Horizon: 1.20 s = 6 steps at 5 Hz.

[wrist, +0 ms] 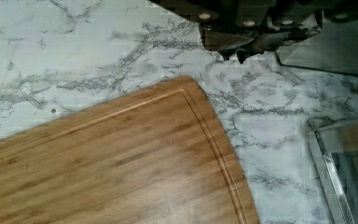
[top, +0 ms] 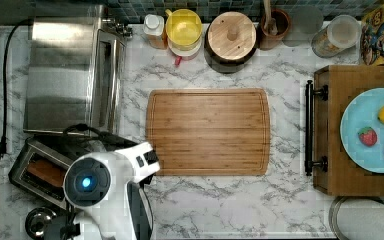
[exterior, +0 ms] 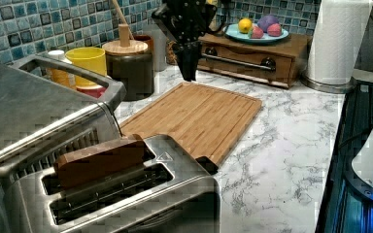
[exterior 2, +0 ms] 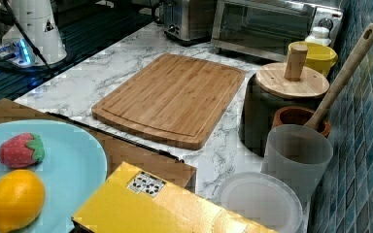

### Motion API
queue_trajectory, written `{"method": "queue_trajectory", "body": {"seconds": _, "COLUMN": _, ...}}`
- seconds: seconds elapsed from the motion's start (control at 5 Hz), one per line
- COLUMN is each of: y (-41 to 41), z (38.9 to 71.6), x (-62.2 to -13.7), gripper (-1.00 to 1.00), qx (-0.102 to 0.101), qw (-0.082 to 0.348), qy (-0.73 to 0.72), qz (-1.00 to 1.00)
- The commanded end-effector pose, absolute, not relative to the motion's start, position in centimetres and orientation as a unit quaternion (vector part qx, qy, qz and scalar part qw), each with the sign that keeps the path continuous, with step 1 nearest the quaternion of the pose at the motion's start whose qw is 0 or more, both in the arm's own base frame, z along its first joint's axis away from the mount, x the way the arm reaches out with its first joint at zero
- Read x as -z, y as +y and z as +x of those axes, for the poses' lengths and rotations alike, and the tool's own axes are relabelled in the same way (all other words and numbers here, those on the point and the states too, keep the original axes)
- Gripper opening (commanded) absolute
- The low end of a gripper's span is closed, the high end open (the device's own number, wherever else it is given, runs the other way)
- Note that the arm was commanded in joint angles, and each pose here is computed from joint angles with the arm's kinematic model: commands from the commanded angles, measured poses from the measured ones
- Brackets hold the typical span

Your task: Turn on the toaster.

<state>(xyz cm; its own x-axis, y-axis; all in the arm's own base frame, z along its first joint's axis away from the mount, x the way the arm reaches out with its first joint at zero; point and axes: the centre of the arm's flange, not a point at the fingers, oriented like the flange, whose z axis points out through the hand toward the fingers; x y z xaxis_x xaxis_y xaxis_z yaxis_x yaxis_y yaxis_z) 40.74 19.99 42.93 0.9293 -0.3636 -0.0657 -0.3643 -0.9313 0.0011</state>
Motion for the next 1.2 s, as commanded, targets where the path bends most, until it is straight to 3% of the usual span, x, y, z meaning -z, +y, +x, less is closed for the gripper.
{"method": "queue_trajectory", "body": {"seconds": 0.2, "y": 24.0, "z": 36.6, "x": -42.5, "gripper": -1.0, "qx": -0.031, "qw": 0.039, "qy": 0.275, "qz": -0.96}}
{"method": "queue_trajectory", "body": {"seconds": 0.4, "y": 24.8, "z": 35.4, "x": -41.6, "gripper": -1.0, "qx": -0.04, "qw": 0.045, "qy": 0.288, "qz": -0.956}}
{"method": "queue_trajectory", "body": {"seconds": 0.6, "y": 25.9, "z": 33.2, "x": -41.0, "gripper": -1.0, "qx": -0.02, "qw": 0.05, "qy": 0.298, "qz": -0.953}}
{"method": "queue_trajectory", "body": {"seconds": 0.8, "y": 25.9, "z": 33.0, "x": -40.5, "gripper": -1.0, "qx": -0.026, "qw": 0.053, "qy": 0.317, "qz": -0.946}}
{"method": "queue_trajectory", "body": {"seconds": 1.0, "y": 26.3, "z": 32.6, "x": -39.7, "gripper": -1.0, "qx": -0.044, "qw": 0.05, "qy": 0.313, "qz": -0.947}}
{"method": "queue_trajectory", "body": {"seconds": 1.2, "y": 27.0, "z": 32.0, "x": -39.6, "gripper": -1.0, "qx": -0.04, "qw": 0.052, "qy": 0.304, "qz": -0.95}}
